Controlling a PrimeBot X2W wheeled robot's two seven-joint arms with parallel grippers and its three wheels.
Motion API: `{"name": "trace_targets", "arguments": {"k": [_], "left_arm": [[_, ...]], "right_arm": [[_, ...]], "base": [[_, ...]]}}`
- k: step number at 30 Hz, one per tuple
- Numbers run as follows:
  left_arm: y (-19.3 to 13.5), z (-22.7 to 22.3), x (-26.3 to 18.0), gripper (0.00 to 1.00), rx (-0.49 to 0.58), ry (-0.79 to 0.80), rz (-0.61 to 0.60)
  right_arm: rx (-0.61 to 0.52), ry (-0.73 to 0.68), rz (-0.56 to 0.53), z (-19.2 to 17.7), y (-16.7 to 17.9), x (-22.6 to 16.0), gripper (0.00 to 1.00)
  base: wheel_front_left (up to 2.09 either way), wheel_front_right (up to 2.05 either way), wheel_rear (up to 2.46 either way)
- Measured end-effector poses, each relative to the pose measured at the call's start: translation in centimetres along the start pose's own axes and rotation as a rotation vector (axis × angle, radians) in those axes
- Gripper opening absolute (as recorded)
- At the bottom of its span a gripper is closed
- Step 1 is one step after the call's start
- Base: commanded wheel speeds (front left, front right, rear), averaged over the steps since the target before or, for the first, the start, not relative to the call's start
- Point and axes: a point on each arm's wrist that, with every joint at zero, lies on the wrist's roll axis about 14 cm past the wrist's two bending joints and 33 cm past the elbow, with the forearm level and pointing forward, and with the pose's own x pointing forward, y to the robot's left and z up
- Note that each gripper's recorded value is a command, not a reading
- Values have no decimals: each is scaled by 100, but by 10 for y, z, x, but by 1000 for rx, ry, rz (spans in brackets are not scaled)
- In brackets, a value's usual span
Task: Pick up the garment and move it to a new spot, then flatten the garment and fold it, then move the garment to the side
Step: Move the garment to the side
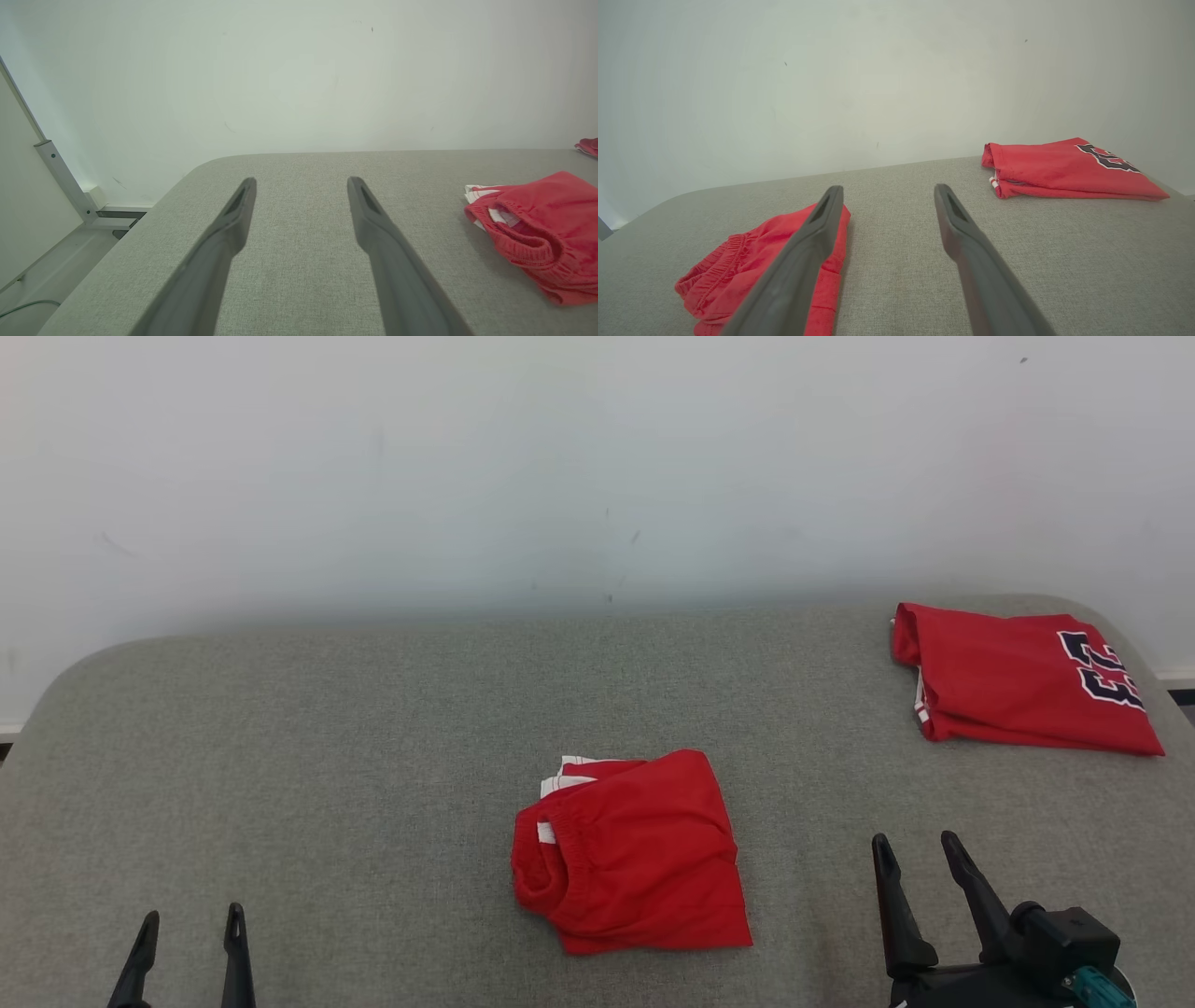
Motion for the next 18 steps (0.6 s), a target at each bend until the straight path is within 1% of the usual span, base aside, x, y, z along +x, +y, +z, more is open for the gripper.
{"name": "trace_targets", "arguments": {"k": [13,18], "left_arm": [[0,1,0,100,0,-4,0],[-3,-1,2,100,0,1,-11]], "right_arm": [[2,18,-2,-4,0,-1,100],[11,47,29,-10,9,14,100]], "base": [[0,0,0],[0,0,0]]}}
